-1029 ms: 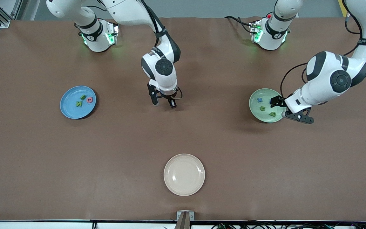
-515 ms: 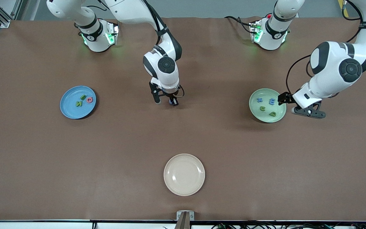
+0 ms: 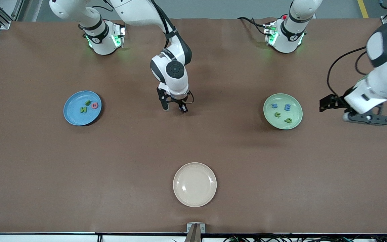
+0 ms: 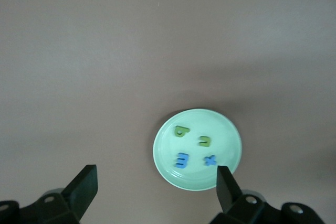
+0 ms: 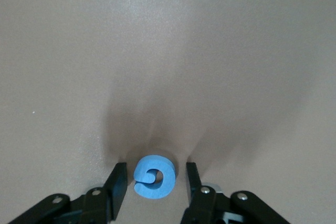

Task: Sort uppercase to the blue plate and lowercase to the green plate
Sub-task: 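Carry the blue G with the right gripper to the blue plate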

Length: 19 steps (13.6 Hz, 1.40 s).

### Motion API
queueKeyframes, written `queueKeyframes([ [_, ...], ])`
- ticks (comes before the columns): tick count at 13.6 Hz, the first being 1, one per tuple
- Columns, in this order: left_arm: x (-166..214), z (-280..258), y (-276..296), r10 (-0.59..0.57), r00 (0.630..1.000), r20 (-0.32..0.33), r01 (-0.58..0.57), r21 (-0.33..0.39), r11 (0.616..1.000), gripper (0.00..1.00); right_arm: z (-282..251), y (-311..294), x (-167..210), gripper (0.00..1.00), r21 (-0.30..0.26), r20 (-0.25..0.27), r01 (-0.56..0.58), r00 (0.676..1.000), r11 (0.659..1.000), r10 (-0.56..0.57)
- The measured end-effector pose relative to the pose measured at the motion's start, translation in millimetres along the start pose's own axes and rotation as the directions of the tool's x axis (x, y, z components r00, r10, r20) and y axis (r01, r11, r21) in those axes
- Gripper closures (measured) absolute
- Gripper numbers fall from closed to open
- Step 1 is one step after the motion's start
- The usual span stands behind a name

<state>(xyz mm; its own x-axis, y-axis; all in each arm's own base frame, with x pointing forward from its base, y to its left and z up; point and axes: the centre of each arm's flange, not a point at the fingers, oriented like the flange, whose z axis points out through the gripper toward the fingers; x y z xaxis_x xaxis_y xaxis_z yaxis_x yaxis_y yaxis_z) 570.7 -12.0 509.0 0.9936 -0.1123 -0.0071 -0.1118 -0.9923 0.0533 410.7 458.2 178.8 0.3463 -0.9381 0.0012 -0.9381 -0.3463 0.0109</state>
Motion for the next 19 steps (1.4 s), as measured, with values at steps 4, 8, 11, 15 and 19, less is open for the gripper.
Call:
queueKeyframes([
  [4,0,-88,-15,-0.044,0.997,-0.057,0.043,-0.017,0.999,0.0,-1,-1,0,0.66,-0.001,0.0,0.007,1.0,1.0,-0.007],
  [8,-3,-120,-16,-0.051,0.995,-0.08,0.05,-0.015,0.999,0.0,-6,3,12,0.66,-0.114,-0.019,0.109,0.994,0.987,-0.112],
  [11,-4,-128,-16,-0.057,0.994,-0.09,0.056,-0.015,0.998,0.0,-25,6,58,0.66,-0.308,0.04,0.273,0.961,0.911,-0.274],
  [15,-4,-129,-15,-0.056,0.994,-0.09,0.055,-0.015,0.998,0.0,-47,7,133,0.66,-0.446,0.093,0.385,0.918,0.808,-0.386],
  [19,-1,-123,-16,-0.061,0.995,-0.079,0.06,-0.007,0.998,0.0,-49,28,205,0.66,-0.489,0.12,0.47,0.871,0.735,-0.477],
])
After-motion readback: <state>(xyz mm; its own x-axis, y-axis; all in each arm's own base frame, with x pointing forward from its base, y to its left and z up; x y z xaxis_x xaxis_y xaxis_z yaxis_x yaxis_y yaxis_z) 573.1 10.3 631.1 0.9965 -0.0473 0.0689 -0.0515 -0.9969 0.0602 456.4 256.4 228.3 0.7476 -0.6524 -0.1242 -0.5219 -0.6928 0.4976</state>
